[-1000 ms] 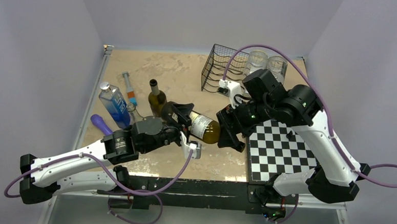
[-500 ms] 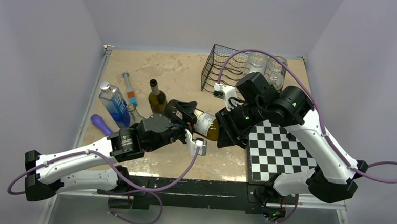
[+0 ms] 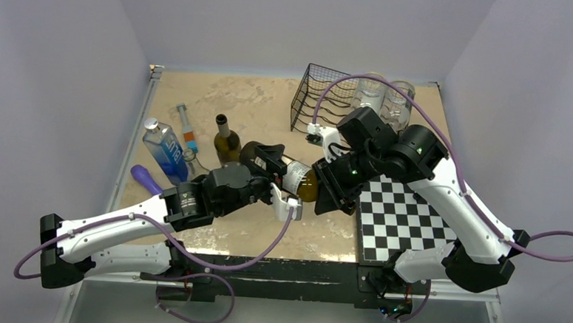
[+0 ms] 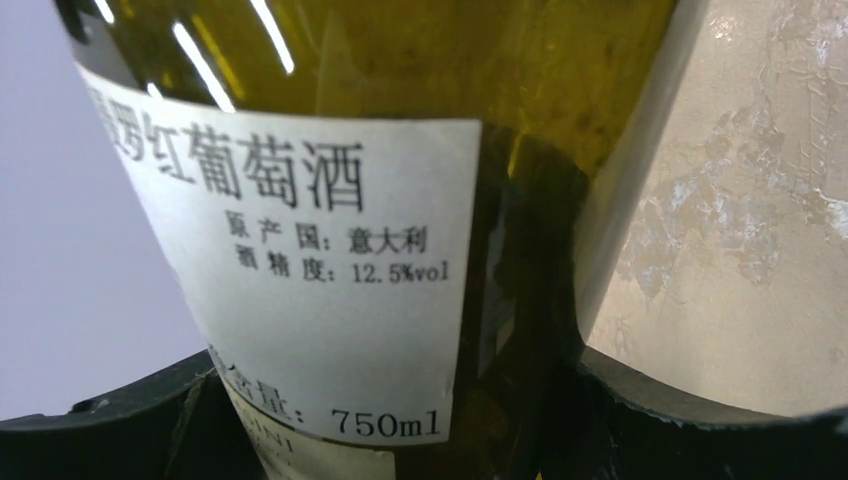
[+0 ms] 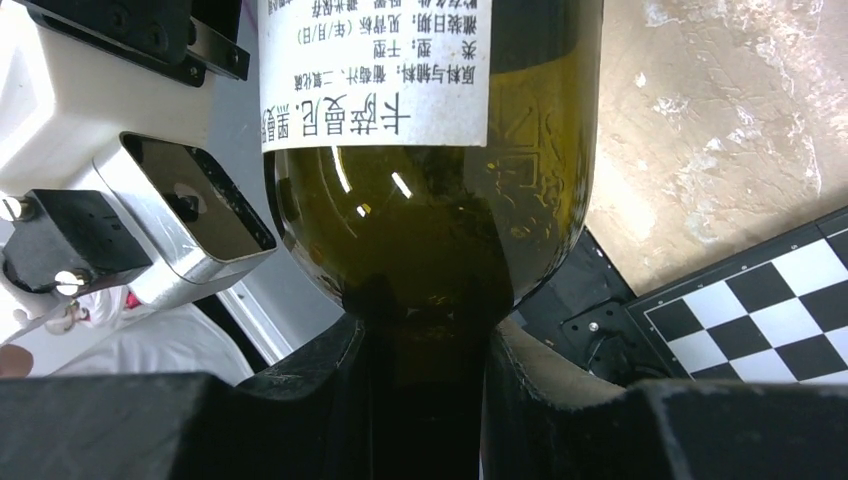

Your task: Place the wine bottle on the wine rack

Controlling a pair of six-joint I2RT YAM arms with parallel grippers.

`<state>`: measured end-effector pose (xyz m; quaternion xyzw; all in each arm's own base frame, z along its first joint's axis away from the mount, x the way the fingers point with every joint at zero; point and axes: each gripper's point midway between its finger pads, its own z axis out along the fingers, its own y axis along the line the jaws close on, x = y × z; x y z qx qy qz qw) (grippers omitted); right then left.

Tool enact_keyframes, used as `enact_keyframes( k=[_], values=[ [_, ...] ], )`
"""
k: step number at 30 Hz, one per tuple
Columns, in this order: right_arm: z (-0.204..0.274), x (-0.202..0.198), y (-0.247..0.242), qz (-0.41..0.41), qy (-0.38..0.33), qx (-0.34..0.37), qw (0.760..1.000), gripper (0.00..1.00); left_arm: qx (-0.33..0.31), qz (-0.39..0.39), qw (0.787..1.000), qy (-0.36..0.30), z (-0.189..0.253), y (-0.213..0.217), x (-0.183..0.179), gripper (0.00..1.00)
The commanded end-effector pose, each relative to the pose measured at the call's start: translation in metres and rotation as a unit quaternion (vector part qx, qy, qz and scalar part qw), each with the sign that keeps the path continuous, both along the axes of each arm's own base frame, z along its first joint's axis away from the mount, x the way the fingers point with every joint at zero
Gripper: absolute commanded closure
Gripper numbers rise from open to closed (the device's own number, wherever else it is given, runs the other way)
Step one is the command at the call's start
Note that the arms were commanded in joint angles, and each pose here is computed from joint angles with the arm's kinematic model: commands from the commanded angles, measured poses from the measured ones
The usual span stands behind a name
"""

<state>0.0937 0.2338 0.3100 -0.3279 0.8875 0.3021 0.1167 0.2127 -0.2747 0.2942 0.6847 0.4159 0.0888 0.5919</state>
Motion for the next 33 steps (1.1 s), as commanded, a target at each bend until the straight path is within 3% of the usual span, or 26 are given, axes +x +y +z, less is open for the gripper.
enact_keyframes(
  k=[1, 2, 3, 4, 14, 19, 23, 26, 33],
  values=[
    [0.02, 0.012, 0.01, -0.01, -0.046, 0.035, 0.998, 1.0, -0.147, 0.036, 0.987, -0.049, 0.09, 0.002, 0.011, 0.63],
    [0.023, 0.015, 0.008, -0.019, -0.056, 0.037, 0.998, 1.0, -0.143, 0.036, 0.988, -0.051, 0.088, 0.002, 0.011, 0.43],
    [0.027, 0.02, 0.006, -0.032, -0.072, 0.035, 0.996, 1.0, -0.139, 0.035, 0.988, -0.053, 0.085, 0.002, 0.011, 0.16],
    [0.032, 0.023, 0.005, -0.041, -0.082, 0.038, 0.995, 1.0, -0.136, 0.033, 0.989, -0.054, 0.083, 0.002, 0.01, 0.03],
    [0.07, 0.075, -0.018, -0.186, -0.2, 0.036, 0.961, 1.0, -0.116, 0.023, 0.992, -0.043, 0.052, 0.007, 0.004, 0.01],
    [0.069, 0.117, -0.025, -0.276, -0.254, 0.01, 0.927, 1.0, -0.179, 0.053, 0.982, 0.004, 0.056, 0.02, 0.001, 0.01],
    [0.064, 0.159, -0.028, -0.356, -0.287, -0.005, 0.889, 1.0, -0.279, 0.091, 0.953, 0.079, 0.071, 0.039, -0.006, 0.01],
    [0.053, 0.192, -0.028, -0.407, -0.289, -0.008, 0.866, 1.0, -0.364, 0.149, 0.905, 0.159, 0.089, 0.061, -0.01, 0.01],
    [0.031, 0.259, -0.032, -0.499, -0.283, -0.003, 0.819, 1.0, -0.421, 0.16, 0.856, 0.253, 0.104, 0.091, -0.036, 0.01]
  ],
)
